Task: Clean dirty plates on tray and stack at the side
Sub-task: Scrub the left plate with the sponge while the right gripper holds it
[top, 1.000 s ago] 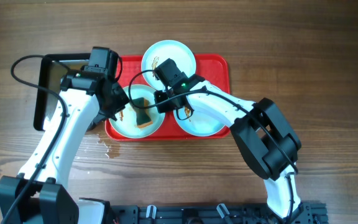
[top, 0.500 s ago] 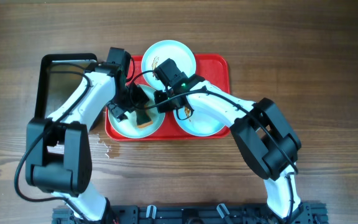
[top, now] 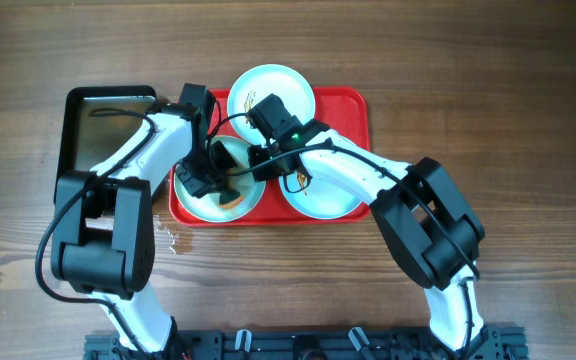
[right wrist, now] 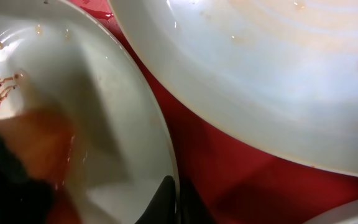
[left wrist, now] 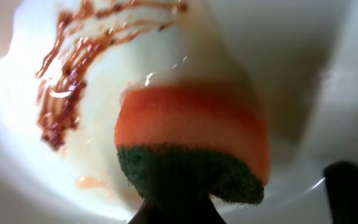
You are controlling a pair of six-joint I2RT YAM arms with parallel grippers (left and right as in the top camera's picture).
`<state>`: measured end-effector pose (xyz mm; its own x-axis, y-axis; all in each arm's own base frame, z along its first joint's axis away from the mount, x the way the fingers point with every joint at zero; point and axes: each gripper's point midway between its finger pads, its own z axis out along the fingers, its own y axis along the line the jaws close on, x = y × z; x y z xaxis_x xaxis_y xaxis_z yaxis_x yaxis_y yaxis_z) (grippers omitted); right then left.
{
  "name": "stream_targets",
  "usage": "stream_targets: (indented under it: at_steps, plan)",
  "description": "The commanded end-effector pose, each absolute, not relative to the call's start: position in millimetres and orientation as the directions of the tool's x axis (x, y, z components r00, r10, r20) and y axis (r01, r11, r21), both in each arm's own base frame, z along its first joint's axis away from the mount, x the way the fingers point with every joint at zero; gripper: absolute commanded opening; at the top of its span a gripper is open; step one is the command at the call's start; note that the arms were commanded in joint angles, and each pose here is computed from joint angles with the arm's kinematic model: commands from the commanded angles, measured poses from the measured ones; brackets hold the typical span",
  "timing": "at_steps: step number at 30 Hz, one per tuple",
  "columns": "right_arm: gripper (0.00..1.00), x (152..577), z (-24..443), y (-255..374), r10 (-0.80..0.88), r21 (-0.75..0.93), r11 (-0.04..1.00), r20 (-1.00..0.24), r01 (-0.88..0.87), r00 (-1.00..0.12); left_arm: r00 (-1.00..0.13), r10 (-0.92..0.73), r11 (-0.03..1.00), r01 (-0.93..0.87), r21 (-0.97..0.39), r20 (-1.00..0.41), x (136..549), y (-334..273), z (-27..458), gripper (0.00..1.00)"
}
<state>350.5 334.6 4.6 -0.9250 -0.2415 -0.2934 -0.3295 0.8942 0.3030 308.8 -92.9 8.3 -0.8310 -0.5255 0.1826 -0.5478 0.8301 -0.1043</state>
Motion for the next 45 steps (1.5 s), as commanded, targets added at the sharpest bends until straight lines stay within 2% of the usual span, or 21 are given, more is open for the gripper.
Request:
stream_targets:
  at_steps: [1,6,10,13,20,26,29,32,35,37,40,45]
  plan:
    - [0.04,349,-7,328,-0.258,0.264,0.905,-0.280,-0.333,-0.925,-0.891,-0.445,0.877,-0.454,-0.156,0.095,327,-93,39,0.04]
    - [0.04,350,-6,329,-0.256,0.267,0.904,-0.288,-0.334,-0.923,-0.902,-0.432,0.879,-0.422,-0.224,0.001,348,-98,47,0.04]
    - [0.04,350,-6,329,-0.257,0.266,0.904,-0.288,-0.335,-0.923,-0.896,-0.442,0.871,-0.415,-0.263,-0.050,357,-100,32,0.04]
    - [0.04,351,-6,328,-0.255,0.261,0.906,-0.290,-0.333,-0.922,-0.895,-0.444,0.872,-0.418,-0.254,-0.051,349,-97,14,0.04]
    - [0.04,351,-6,328,-0.256,0.260,0.906,-0.290,-0.333,-0.922,-0.865,-0.497,0.867,-0.491,-0.081,-0.070,326,-64,-9,0.04]
    - [0.04,352,-7,324,-0.249,0.258,0.910,-0.283,-0.324,-0.926,-0.862,-0.493,0.838,-0.506,0.204,-0.115,298,-11,-6,0.04]
    - [0.04,354,-7,322,-0.245,0.258,0.912,-0.283,-0.319,-0.927,-0.859,-0.505,0.827,-0.510,0.235,-0.083,288,-3,-3,0.04]
    - [0.04,354,-7,322,-0.245,0.258,0.912,-0.283,-0.319,-0.927,-0.860,-0.504,0.839,-0.510,0.189,-0.082,293,-13,7,0.04]
    - [0.04,356,-7,321,-0.237,0.259,0.914,-0.283,-0.312,-0.929,-0.862,-0.496,0.866,-0.499,0.005,-0.104,314,-46,29,0.04]
    - [0.04,356,-6,321,-0.223,0.264,0.917,-0.282,-0.299,-0.933,-0.864,-0.482,0.876,-0.477,-0.071,-0.143,328,-61,36,0.04]
    - [0.04,357,-6,321,-0.211,0.274,0.918,-0.276,-0.287,-0.938,-0.865,-0.473,0.880,-0.457,-0.128,-0.165,342,-74,31,0.04]
    - [0.04,357,-6,321,-0.210,0.275,0.918,-0.278,-0.287,-0.937,-0.873,-0.471,0.876,-0.448,-0.178,-0.123,352,-87,7,0.04]
